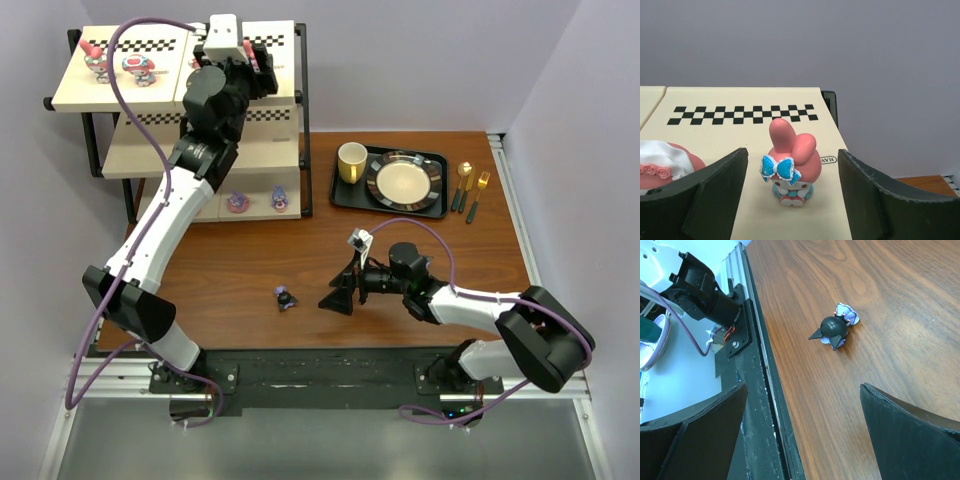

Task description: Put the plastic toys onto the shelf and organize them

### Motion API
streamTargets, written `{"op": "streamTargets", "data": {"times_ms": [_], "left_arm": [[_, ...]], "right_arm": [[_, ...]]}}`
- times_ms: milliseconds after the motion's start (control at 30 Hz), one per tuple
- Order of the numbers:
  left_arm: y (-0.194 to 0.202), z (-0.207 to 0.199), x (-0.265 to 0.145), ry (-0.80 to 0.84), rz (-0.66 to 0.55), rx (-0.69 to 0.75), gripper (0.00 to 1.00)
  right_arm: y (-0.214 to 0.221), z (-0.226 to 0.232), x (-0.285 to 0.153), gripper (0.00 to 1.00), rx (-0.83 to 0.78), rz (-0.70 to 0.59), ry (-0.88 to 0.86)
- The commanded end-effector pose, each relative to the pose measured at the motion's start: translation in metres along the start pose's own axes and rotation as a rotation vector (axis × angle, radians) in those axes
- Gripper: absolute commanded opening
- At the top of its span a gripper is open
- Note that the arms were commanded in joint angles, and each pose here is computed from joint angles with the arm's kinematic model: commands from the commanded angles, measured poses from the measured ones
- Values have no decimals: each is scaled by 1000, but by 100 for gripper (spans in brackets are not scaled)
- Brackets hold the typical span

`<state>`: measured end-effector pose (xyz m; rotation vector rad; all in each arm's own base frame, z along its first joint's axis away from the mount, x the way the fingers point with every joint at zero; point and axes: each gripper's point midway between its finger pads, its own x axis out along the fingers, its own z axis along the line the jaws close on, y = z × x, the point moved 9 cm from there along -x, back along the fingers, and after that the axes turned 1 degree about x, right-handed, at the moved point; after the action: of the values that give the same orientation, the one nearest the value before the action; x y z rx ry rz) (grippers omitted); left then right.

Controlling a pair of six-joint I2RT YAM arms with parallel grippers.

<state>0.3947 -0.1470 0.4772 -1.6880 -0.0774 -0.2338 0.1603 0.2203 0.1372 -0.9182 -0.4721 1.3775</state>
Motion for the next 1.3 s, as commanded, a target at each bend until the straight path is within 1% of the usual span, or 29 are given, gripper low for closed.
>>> {"op": "streamTargets", "data": {"times_ms": [0,33,133,267,333,367,433,467,533,567,600,667,700,767,800,867,900,967,1000,1033,1067,1100,1133,1200,1233,1267], "left_arm": [[-25,3,-8,16,-88,-12,81],[-26,3,-8,18,-89,-13,85],[-29,3,-10,28,-98,-20,90],[-49,2,-25,69,-128,-49,95],[-53,2,-34,94,-124,-60,99],[-60,3,-44,106,-121,-77,100],[-54,2,-55,140,-76,-90,100],[-60,4,-68,153,-69,-114,100],[-49,4,-81,187,-18,-127,100],[-54,6,-98,203,-15,-157,100],[-36,6,-104,215,35,-160,100],[-32,7,-130,271,68,-194,100],[-10,7,-137,277,129,-194,100],[0,8,-161,320,171,-211,99],[25,9,-168,319,233,-204,99],[40,9,-187,334,281,-213,97],[65,10,-194,329,347,-203,97],[85,15,-210,319,423,-205,97],[106,18,-218,306,481,-197,96],[115,21,-223,300,508,-193,96],[120,25,-231,285,524,-192,96],[133,29,-237,265,558,-180,96],[138,34,-241,227,564,-169,96],[146,44,-250,166,581,-135,97],[148,52,-254,112,578,-104,97],[151,56,-255,84,582,-85,97]], "right_arm": [[-7,3,2,98,-23,-20,-38],[-7,3,2,98,-21,-20,-38],[-6,4,2,99,-21,-16,-41],[-8,4,1,98,-28,-18,-28],[-10,5,0,98,-30,-17,-14],[-11,5,-1,98,-38,-20,-7],[-13,5,-2,98,-38,-15,18],[-15,5,-4,98,-43,-22,36],[-16,5,-4,98,-40,-8,59],[-19,5,-5,98,-59,-10,76],[-19,4,-6,98,-59,9,94],[-19,4,-7,98,-98,20,118],[-20,4,-8,98,-103,26,145],[-20,5,-7,98,-133,37,149],[-21,6,-5,98,-140,47,146],[-21,9,1,97,-195,76,135],[-24,11,3,96,-215,92,138],[-21,12,13,95,-310,139,154],[-24,14,17,95,-343,163,164],[-18,13,25,95,-435,209,175],[-17,14,28,95,-480,226,187],[-17,15,33,95,-528,234,194],[-13,14,38,93,-618,261,212],[-11,13,45,93,-699,273,244],[-8,16,50,92,-772,287,244],[-7,12,54,92,-815,284,300]]}}
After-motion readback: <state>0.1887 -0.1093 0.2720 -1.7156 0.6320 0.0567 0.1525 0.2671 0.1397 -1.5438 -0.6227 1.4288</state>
